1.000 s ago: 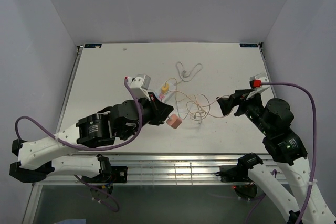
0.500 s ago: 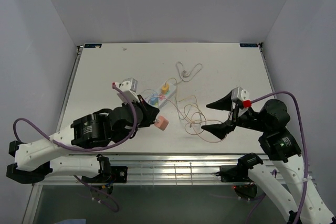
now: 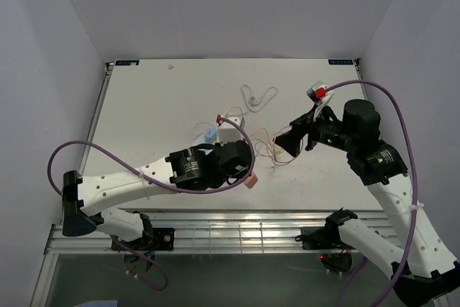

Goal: Insert the plug

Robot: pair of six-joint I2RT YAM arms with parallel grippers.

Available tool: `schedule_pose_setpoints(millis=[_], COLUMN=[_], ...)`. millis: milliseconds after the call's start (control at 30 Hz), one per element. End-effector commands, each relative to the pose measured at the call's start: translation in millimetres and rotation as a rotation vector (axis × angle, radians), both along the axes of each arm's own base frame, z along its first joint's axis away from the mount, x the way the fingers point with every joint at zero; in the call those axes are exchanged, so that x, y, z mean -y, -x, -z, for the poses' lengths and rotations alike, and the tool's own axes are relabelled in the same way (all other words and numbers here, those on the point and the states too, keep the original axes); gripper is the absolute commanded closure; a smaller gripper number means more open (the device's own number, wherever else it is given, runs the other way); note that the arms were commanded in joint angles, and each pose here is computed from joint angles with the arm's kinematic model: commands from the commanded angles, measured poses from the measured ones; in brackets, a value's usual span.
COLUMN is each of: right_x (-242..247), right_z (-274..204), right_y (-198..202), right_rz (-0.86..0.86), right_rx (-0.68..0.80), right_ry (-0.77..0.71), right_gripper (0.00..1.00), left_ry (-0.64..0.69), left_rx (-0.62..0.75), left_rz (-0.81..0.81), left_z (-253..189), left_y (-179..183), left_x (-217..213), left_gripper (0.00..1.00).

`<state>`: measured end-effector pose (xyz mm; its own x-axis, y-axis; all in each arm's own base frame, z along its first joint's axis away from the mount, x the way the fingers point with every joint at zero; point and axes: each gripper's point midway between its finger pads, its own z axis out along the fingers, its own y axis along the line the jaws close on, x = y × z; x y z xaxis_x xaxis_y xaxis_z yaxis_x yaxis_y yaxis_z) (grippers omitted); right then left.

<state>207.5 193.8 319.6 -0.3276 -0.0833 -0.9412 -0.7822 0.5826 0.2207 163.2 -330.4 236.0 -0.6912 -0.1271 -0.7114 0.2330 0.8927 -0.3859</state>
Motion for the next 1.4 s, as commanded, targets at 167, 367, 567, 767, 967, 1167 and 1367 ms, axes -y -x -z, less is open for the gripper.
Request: schedule_pose_setpoints(millis=[167, 367, 567, 767, 967, 1167, 1367], right_x=[18.5, -3.0, 14.0, 38.9, 40.9, 19.2, 10.6], right_z=[68.1, 14.6, -26.2, 51.7, 123.7, 151.3, 172.2], right_y=[50.1, 107.7, 94.4, 22.0, -20.5, -46.6, -71.4], right_rz=[0.017, -0.275, -0.115, 0.239, 0.325, 0.303, 0.429], right_rx=[-0.163, 0.076, 0.229, 0.002, -0.15, -0.26, -0.344], right_ry=[0.016, -0.256, -0.286, -0.087, 0.099, 0.095, 0.048], right_gripper=[0.1, 0.1, 0.1, 0.1, 0.1, 0.1, 0.1], left_ry=[0.082, 0.086, 0.073, 0.148, 0.195, 0.235, 0.306], left_rx=[0.0, -0.021, -0.079, -0.008, 0.019, 0.021, 0.061], left_rz=[-0.156, -0.224, -0.157, -0.155, -0.165, -0.136, -0.112], left_z=[-35.1, -18.9, -3.0, -43.4, -65.5, -73.8, -95.1], left_y=[-48.2, -77.8, -71.6, -65.3, -52.5, -37.5, -22.3], left_x=[-45.8, -74.4, -62.8, -76.3, -95.8, -106.2, -121.3], left_gripper=[1.0, 1.0, 1.0, 1.0, 1.0, 1.0, 1.0])
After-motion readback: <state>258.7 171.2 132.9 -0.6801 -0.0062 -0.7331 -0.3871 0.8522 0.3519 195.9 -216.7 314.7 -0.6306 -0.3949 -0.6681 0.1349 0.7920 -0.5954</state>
